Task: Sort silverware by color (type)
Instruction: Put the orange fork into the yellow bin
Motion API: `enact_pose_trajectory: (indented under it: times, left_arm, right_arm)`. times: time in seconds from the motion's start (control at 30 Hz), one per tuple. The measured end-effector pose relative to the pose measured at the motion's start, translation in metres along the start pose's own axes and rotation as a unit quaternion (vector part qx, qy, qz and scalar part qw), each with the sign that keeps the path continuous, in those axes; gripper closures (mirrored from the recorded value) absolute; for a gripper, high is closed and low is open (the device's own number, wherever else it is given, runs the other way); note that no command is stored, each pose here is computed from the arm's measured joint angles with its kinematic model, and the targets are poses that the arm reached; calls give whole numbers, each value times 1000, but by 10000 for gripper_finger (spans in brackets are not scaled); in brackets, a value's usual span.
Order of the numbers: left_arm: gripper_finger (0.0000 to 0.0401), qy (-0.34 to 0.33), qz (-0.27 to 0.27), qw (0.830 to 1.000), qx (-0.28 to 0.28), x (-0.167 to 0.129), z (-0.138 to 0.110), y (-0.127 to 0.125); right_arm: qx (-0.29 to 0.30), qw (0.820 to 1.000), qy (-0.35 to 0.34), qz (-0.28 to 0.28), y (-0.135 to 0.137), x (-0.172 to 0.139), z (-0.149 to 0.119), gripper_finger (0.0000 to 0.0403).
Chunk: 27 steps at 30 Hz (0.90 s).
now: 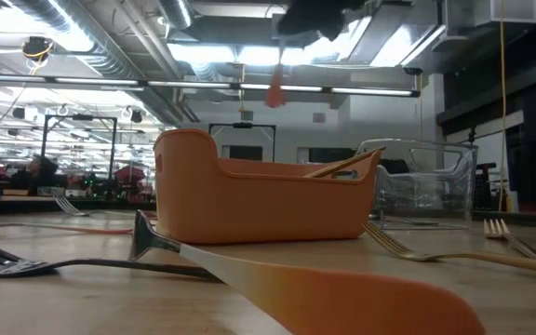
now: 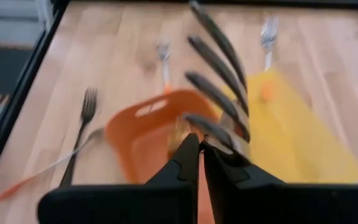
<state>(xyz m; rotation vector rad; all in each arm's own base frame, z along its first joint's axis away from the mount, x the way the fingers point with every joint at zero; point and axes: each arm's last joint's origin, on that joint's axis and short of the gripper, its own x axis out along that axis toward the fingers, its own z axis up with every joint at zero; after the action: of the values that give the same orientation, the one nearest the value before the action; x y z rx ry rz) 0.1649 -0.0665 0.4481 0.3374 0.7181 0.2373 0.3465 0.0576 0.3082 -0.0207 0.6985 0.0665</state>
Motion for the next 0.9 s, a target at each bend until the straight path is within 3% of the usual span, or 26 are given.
enact_pose_trajectory:
  times: [0.4, 0.63, 0.9]
  left_arm:
    - [355, -22, 62, 998, -23, -14, -12, 13]
    - [355, -20, 113, 990, -85, -6, -42, 14]
    - [355, -25, 183, 969, -161, 15, -81, 7]
  right_arm:
    - [26, 997, -70, 11, -63, -1, 14, 391]
    - [21, 997, -73, -3, -96, -4, 11, 391]
    - [-1, 997, -73, -34, -120, -5, 8, 391]
